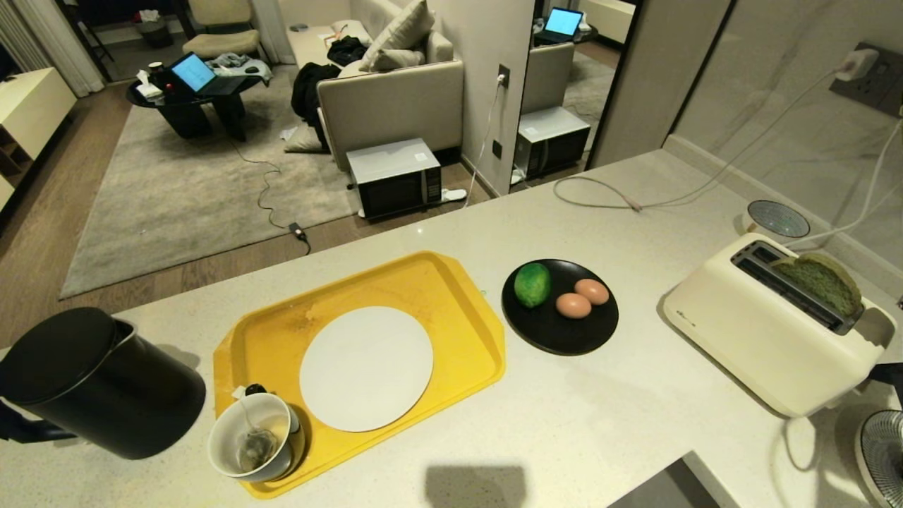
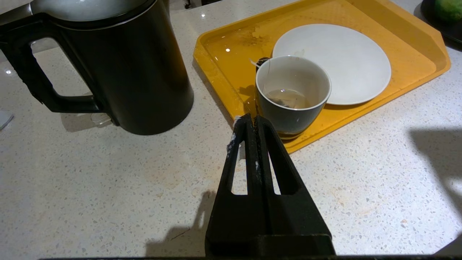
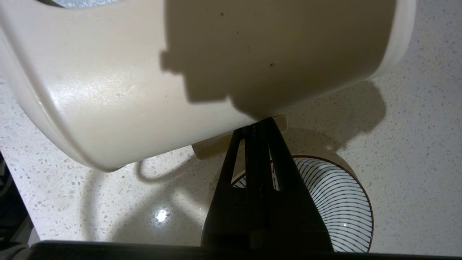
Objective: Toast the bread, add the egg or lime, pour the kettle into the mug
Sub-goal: Use a bread toaster
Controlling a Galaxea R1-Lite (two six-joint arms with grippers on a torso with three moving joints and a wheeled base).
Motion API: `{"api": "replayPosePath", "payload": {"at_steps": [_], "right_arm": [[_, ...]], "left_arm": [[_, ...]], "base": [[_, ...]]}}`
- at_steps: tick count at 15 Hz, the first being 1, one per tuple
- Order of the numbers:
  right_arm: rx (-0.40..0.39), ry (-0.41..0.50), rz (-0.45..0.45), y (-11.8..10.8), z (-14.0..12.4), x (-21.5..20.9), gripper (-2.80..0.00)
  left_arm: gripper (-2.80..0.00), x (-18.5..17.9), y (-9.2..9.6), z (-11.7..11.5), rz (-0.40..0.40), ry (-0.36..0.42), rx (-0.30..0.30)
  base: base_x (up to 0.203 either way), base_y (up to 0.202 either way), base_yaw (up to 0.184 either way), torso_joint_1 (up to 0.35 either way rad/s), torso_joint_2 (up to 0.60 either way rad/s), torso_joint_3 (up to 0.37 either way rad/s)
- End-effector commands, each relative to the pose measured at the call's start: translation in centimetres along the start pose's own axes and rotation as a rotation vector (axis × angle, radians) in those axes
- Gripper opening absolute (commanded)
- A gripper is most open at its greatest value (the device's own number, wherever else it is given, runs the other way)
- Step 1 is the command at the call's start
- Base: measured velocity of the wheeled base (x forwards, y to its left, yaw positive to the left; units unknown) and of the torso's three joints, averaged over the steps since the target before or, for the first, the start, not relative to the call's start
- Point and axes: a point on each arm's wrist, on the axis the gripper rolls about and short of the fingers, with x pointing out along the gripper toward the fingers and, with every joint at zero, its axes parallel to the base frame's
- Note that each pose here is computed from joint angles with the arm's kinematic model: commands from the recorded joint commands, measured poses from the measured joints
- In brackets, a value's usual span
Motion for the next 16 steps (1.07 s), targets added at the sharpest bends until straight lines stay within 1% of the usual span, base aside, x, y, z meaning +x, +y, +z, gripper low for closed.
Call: {"api": "replayPosePath", "payload": {"at_steps": [1, 4, 13, 16], "right_arm": [[-0.013, -0.018, -0.008, -0.2, 0.4, -0.2, -2.80], [-0.010, -0.014, -0.006, -0.1, 0.3, -0.2, -2.80], [0.029, 0.007, -0.025, -1.3, -0.7, 0.0, -2.80], [0.038, -0.017, -0.044, -1.9, -0.5, -0.6, -2.80]], "left_arm": [[-2.80, 0.0, 0.0, 0.0, 0.000, -0.001, 0.000], [-2.80, 0.0, 0.0, 0.0, -0.001, -0.001, 0.000], [-2.80, 0.0, 0.0, 0.0, 0.000, -0.001, 0.000], [-2.80, 0.0, 0.0, 0.0, 0.000, -0.001, 0.000]], "base": [[0.000, 0.000, 0.000, 0.000, 0.00, 0.000], [0.000, 0.000, 0.000, 0.000, 0.00, 0.000], [0.000, 0.000, 0.000, 0.000, 0.00, 0.000], [0.000, 0.000, 0.000, 0.000, 0.00, 0.000]]}}
